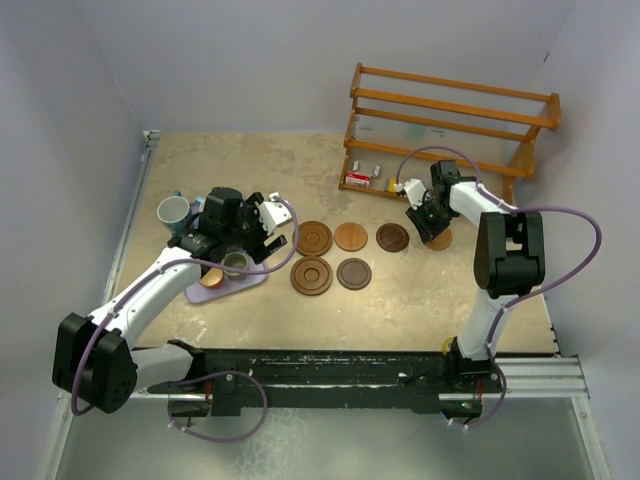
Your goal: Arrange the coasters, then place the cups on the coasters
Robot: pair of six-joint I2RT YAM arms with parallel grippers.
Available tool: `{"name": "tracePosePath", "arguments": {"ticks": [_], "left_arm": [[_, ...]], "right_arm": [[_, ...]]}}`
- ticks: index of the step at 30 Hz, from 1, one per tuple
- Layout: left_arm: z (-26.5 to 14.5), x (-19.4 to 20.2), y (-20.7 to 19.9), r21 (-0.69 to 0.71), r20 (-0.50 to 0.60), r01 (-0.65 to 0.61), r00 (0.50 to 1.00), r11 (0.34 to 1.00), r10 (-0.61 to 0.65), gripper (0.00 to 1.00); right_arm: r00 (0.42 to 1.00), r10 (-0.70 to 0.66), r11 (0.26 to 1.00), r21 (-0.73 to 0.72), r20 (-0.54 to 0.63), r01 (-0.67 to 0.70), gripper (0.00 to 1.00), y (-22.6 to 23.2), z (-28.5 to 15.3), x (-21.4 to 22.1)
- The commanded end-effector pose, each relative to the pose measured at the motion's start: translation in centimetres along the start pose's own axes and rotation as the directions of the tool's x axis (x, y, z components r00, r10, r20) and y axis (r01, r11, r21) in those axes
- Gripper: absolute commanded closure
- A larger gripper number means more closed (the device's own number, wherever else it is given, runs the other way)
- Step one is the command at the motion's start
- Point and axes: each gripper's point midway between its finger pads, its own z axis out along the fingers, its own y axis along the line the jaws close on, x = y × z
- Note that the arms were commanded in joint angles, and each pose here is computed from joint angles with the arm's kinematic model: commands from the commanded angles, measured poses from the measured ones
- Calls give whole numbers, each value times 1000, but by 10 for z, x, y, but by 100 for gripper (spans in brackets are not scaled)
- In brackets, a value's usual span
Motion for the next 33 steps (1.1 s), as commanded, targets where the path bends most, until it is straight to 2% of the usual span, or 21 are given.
{"name": "tracePosePath", "arguments": {"ticks": [1,16,22,33], "left_arm": [[-1,-7,4,-9,36,-15,999,1000,15,22],[-1,-5,6,-19,30,-12,999,1000,13,22],[-3,-2,7,-31,19,-14,1000,999,15,22],[2,14,10,-61,-12,-5,1000,998,4,22]], "right_arm": [[1000,-7,1000,-1,-20,7,72,6,3,13],[998,-38,998,-47,-39,36,79,38,-4,41],[993,-107,991,-88,-48,102,80,60,-5,48],[961,-276,938,-229,-33,262,80,133,-13,59]]}}
